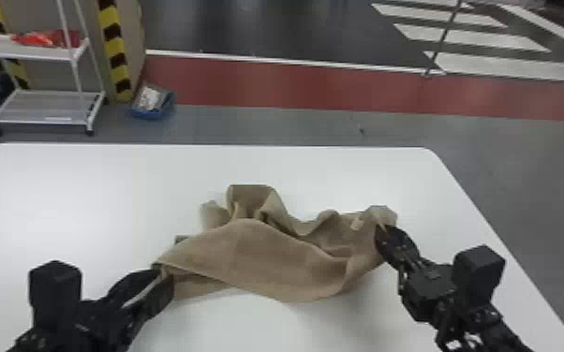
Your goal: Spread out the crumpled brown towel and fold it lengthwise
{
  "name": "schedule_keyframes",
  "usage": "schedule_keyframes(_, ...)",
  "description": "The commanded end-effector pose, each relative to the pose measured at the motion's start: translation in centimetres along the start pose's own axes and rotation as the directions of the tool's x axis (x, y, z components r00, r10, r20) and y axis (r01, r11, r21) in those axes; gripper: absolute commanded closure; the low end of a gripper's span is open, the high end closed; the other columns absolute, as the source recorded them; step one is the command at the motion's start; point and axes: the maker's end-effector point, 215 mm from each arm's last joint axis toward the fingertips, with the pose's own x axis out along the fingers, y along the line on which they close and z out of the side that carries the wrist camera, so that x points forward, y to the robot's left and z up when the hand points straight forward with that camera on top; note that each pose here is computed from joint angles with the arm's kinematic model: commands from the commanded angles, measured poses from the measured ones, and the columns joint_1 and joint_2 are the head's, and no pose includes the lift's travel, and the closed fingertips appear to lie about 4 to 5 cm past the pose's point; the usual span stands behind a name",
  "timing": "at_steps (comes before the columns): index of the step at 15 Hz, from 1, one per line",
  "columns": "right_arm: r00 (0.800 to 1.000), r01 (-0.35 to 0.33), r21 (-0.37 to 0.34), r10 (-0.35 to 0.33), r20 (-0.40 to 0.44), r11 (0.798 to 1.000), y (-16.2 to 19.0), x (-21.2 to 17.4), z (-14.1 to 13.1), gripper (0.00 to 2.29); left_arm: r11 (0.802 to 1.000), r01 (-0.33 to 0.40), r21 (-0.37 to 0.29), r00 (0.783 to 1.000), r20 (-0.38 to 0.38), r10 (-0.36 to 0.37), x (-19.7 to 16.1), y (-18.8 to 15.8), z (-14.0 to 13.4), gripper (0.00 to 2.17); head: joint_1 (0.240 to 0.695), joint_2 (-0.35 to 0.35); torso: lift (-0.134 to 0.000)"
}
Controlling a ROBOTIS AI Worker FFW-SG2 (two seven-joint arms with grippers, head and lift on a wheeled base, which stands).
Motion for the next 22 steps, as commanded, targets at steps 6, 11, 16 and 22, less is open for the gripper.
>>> schedule_keyframes(6,0.998,0.010,-0.086,-0.005,0.062,0.996,-4.5,3.2,2.7,1.74,0.995,-0.103,-0.004,0.989,0.107,0.103,-5.6,9.4,7.1,1.89,0.695,-0.154,-0.124)
schedule_keyframes(11,0.996,-0.057,-0.116,0.064,0.057,0.992,-1.9,4.0,3.7,1.74,0.996,0.066,-0.063,0.997,0.039,-0.064,-4.2,3.9,5.2,0.83,0.695,-0.081,-0.124)
schedule_keyframes(16,0.995,-0.079,-0.128,0.087,0.058,0.989,-0.4,3.2,3.7,1.74,0.988,0.141,0.061,0.989,-0.046,-0.138,0.7,-2.8,1.8,0.28,0.695,-0.151,-0.124)
schedule_keyframes(22,0.995,-0.074,-0.134,0.081,0.053,0.988,-0.8,2.4,3.6,1.74,0.990,0.099,0.101,0.993,-0.075,-0.092,2.8,-1.3,0.3,0.28,0.695,-0.194,-0.124)
